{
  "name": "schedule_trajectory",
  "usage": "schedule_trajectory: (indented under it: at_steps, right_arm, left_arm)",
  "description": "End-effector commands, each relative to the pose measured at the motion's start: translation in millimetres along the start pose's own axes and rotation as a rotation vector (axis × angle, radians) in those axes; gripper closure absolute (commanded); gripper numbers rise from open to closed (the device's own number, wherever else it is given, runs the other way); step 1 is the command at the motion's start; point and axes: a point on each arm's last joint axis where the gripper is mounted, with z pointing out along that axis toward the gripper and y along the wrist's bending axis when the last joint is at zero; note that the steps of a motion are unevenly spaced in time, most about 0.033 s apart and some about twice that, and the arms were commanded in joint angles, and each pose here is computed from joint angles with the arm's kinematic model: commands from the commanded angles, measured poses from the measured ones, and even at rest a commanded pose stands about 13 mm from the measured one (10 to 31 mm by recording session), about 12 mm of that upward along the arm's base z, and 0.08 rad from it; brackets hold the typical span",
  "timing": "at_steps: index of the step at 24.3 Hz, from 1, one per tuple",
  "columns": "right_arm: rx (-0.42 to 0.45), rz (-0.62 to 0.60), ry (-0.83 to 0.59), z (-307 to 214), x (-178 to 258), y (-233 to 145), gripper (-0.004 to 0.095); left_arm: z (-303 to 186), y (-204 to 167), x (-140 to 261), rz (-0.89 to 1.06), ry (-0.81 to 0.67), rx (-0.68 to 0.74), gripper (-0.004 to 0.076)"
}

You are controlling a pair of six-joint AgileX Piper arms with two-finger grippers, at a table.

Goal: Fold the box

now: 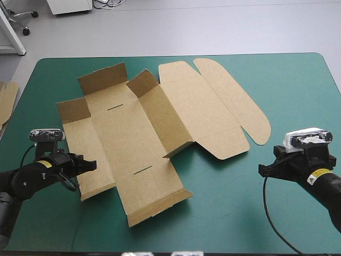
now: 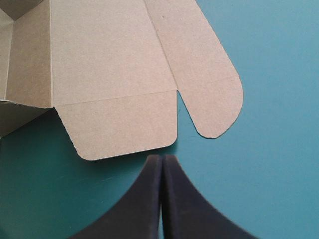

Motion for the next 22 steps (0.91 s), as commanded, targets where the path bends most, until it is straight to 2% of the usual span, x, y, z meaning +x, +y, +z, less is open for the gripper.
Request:
schedule_trajectory:
  at_steps: [1,19,22]
  right_arm:
    - [0.001,-0.002,-0.095,-5.6,-15.6,0.5,0.0942]
    - [0.001,-0.003,-0.097,-5.6,-15.7,0.4,0.0942]
    - [0.004,-0.006,-0.097,-5.6,-15.7,0.2,0.0942]
  left_arm:
    - [-8.4,-3.0,-12.9,-0.002,-0.085,0.009,0.0738]
    - [-8.4,-3.2,-13.1,-0.012,-0.088,0.012,0.0738]
    - [-8.3,-1.9,-17.5,-0.032,-0.133,0.001,0.0738]
